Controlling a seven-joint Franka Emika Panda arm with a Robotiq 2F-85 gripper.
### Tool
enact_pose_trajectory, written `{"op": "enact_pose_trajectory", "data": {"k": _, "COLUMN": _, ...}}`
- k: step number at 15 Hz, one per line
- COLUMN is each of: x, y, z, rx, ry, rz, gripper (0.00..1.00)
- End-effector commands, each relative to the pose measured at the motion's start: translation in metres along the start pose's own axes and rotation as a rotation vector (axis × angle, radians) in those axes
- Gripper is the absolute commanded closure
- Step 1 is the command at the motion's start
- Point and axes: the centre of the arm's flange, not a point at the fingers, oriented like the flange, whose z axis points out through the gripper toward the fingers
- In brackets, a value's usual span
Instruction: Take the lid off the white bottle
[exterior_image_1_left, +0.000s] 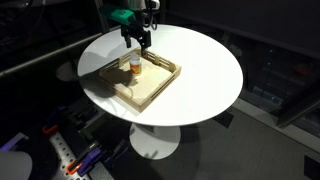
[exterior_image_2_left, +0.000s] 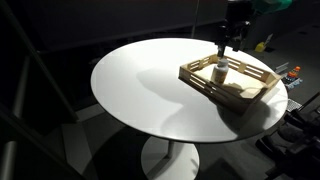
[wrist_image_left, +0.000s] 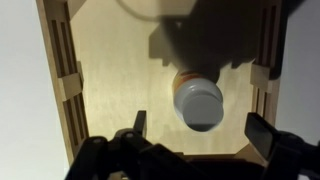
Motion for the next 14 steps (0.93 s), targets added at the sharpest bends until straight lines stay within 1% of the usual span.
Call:
{"op": "enact_pose_trajectory", "data": {"k": 1, "x": 0.0043, "y": -0.0052, "z": 0.0040, "rx": 0.019, "ry": 0.001, "rz": 0.032, "gripper": 0.00}}
{"op": "enact_pose_trajectory", "data": {"k": 8, "x": 0.0038, "y": -0.0058, "z": 0.0058, "rx": 0.012, "ry": -0.015, "rz": 0.037, "gripper": 0.00}}
{"op": "enact_pose_trajectory", "data": {"k": 10, "x": 0.0037, "y": -0.0059, "z": 0.0055, "rx": 0.011, "ry": -0.016, "rz": 0.037, "gripper": 0.07}}
{"op": "enact_pose_trajectory", "data": {"k": 11, "x": 0.0037, "y": -0.0059, "z": 0.0056, "rx": 0.011, "ry": -0.016, "rz": 0.038, "gripper": 0.13}}
{"op": "enact_pose_trajectory", "data": {"k": 12, "x": 0.0038, "y": -0.0060, "z": 0.0056, "rx": 0.011, "ry": -0.016, "rz": 0.038, "gripper": 0.12}}
{"op": "enact_pose_trajectory", "data": {"k": 13, "x": 0.0036, "y": -0.0061, "z": 0.0056, "rx": 0.012, "ry": -0.017, "rz": 0.039, "gripper": 0.18}}
{"op": "enact_pose_trajectory", "data": {"k": 14, "x": 0.0036, "y": -0.0062, "z": 0.0056, "rx": 0.012, "ry": -0.017, "rz": 0.039, "gripper": 0.15}}
